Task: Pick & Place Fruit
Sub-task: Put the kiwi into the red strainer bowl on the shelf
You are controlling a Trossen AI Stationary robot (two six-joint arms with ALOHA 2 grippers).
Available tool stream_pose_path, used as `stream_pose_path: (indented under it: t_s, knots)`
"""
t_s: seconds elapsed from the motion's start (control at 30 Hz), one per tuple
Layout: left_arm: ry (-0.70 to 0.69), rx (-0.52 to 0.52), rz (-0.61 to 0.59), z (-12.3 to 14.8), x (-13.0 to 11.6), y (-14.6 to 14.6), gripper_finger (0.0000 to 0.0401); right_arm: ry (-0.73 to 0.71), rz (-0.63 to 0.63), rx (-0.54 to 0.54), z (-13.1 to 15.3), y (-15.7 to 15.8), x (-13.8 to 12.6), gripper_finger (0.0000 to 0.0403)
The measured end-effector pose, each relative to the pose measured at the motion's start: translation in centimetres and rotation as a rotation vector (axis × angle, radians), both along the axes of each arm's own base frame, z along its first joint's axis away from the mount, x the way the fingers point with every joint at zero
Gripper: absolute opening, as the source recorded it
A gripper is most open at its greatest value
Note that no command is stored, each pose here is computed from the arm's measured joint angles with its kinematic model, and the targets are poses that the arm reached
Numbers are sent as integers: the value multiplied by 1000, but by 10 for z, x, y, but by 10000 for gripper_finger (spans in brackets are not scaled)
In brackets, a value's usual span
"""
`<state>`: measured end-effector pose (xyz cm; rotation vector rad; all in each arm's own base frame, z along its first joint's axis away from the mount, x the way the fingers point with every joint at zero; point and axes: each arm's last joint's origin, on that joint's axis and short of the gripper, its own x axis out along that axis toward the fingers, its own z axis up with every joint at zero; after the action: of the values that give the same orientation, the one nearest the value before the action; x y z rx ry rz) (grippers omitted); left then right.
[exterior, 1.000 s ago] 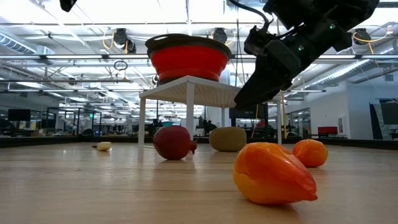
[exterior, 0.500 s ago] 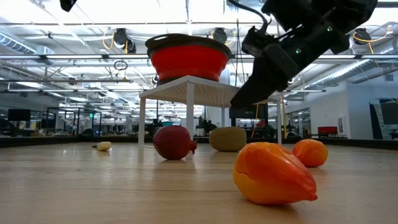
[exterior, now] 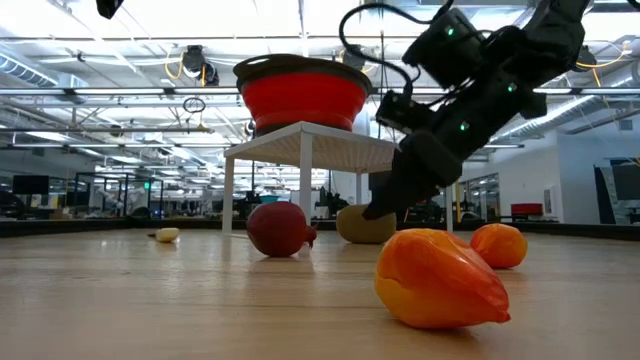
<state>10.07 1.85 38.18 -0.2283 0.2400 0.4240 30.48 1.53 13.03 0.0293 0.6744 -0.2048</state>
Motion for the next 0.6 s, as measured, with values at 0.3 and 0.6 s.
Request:
stream_pose_path:
  t_s: [0.3,0.6]
  knots:
    - [-1,-3,1,0,0,0,9,-2,-1,2,-6,0,2,393]
    - [-2,-4,1,0,0,0,2,12,-25,29,-7,0,1,393]
